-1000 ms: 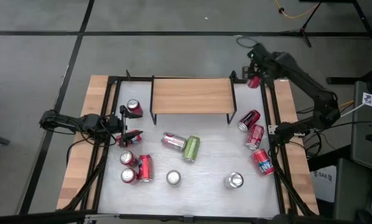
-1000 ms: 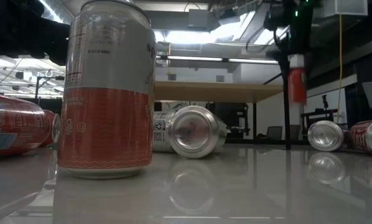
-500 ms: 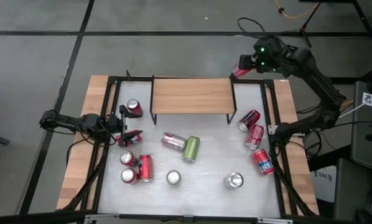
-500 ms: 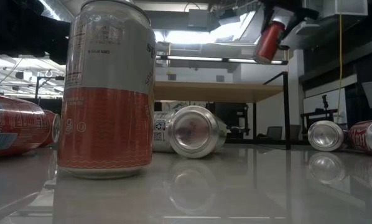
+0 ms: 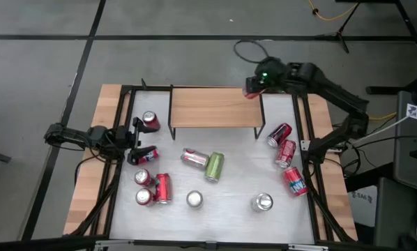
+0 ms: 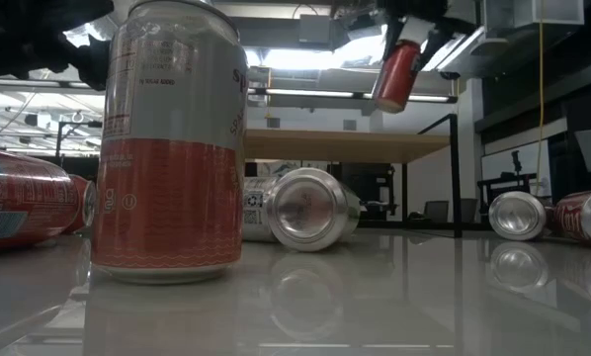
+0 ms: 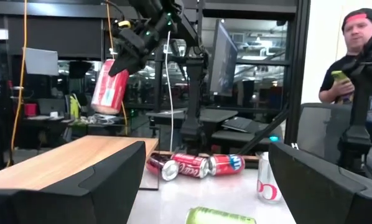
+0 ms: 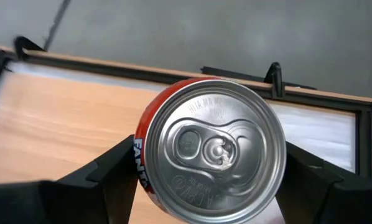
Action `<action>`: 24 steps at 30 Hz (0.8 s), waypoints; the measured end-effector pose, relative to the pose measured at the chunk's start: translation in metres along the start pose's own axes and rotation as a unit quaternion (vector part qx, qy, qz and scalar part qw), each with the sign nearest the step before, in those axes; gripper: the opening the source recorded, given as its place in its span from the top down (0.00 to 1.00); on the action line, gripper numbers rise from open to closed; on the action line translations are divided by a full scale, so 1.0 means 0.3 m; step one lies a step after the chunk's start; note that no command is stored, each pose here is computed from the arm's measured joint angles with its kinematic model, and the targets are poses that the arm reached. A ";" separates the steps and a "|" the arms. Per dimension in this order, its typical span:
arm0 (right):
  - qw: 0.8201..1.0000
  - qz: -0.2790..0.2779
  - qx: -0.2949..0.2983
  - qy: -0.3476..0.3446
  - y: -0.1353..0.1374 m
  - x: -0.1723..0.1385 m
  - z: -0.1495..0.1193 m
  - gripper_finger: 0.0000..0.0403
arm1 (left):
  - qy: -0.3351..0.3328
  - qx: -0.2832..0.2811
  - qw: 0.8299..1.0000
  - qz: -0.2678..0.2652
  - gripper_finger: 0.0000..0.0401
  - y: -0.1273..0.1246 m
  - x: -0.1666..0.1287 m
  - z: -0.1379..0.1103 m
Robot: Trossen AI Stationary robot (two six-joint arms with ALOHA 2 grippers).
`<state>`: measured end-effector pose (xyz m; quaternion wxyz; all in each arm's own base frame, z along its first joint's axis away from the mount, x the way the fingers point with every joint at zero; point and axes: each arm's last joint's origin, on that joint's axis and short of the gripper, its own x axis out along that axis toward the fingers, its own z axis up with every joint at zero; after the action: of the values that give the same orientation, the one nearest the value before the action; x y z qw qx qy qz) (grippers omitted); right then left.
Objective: Place canned beverage on shelf
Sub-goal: Put the orange soda can on the shelf
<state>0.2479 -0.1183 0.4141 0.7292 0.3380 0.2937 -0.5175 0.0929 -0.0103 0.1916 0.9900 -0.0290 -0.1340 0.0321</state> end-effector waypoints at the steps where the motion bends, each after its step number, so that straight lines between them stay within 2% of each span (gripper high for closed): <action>1: 1.000 -0.005 -0.002 0.004 0.007 0.015 -0.001 0.29 | 0.000 0.000 1.000 0.001 0.16 0.000 0.000 0.000; 11: 0.998 -0.057 -0.009 0.021 0.040 0.144 0.011 0.29 | 0.000 0.000 1.000 0.003 0.16 0.001 0.000 0.000; 24: 0.995 -0.092 -0.014 0.037 0.058 0.241 0.013 0.29 | 0.001 -0.001 1.000 0.004 0.16 0.001 0.000 -0.001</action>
<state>0.2858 -0.1575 0.3635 0.6719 0.3180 0.3575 -0.5653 0.0929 -0.0101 0.1915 0.9900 -0.0305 -0.1332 0.0359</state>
